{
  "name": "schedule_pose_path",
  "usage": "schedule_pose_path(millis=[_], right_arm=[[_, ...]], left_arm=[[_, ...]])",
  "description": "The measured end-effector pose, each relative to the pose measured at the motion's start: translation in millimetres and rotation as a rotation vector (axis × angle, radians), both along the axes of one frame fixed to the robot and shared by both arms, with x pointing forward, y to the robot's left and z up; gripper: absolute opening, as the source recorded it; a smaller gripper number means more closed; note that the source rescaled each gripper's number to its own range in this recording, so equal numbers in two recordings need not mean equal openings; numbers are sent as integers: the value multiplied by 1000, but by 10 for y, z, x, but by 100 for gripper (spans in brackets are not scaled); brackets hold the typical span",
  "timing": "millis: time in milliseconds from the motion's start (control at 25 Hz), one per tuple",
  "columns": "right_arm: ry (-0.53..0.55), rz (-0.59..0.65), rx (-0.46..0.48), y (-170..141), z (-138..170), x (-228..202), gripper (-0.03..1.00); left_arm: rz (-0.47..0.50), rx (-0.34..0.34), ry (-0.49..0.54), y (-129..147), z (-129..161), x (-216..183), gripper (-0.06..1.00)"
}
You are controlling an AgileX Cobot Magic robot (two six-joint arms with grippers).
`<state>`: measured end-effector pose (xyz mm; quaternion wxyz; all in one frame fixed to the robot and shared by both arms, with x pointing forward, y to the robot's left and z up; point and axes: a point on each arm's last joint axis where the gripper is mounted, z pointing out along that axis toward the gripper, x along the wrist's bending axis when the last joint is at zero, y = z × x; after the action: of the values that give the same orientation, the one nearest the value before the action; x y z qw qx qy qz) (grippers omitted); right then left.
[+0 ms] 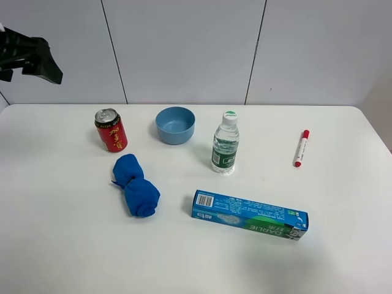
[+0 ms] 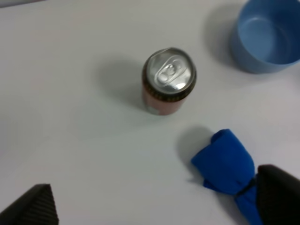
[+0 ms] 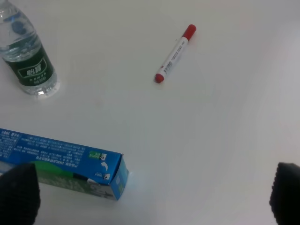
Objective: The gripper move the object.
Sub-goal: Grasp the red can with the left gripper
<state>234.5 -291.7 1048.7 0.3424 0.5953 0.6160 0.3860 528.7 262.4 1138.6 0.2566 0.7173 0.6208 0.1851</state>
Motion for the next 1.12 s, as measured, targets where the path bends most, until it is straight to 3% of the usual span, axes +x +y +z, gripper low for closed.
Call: schedule_pose_path(millis=[320, 760, 1120], right_arm=[[0, 0, 0, 0, 0, 0, 100], [0, 0, 0, 0, 0, 0, 100], [0, 0, 0, 0, 0, 0, 100]], left_arm=[[-73, 5, 21, -322, -411, 412, 54], [-113, 55, 122, -411, -1161, 855, 54], [-158, 89, 84, -437, -1406, 1017, 54]])
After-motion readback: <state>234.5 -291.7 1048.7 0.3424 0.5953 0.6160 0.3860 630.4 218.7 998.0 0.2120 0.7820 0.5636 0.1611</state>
